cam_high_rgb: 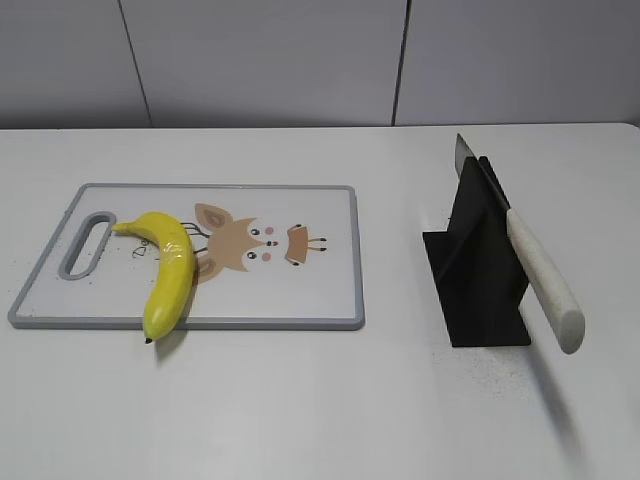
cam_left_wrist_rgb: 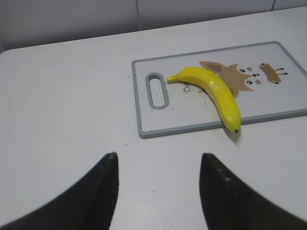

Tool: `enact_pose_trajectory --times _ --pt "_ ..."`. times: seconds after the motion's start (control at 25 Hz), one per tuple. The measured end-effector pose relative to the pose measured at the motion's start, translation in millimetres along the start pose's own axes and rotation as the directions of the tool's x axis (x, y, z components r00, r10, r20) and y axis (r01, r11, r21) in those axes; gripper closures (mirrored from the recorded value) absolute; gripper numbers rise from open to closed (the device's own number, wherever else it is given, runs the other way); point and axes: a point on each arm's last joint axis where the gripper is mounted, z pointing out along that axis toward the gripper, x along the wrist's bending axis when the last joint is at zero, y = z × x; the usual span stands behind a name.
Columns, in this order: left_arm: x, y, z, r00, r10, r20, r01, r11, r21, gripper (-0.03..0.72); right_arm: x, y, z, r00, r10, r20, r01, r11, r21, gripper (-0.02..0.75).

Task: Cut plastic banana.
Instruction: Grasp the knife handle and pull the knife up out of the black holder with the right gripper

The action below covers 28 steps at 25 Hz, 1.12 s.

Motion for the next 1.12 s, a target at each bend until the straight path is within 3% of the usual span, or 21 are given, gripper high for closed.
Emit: enact_pose_trajectory --times 0.32,0.6,0.8,1.12 --pt "0.1 0 0 1.0 0.0 -0.001 0.0 1.0 0.0 0.167 34 37 23 0.993 -0.104 -0.057 0.108 0.991 0.082 0.234" --pt "0.1 0 0 1.0 0.0 -0.001 0.0 1.0 0.0 0.167 74 43 59 0.983 -0.184 0.005 0.181 0.967 0.178 0.234" --pt "0.1 0 0 1.0 0.0 -0.001 0.0 1.0 0.0 0.167 78 47 85 0.983 -0.171 0.068 0.151 0.961 0.234 0.261" --pt "0.1 0 0 1.0 0.0 -0.001 0.0 1.0 0.0 0.167 79 51 109 0.985 -0.148 0.088 0.121 0.958 0.259 0.286"
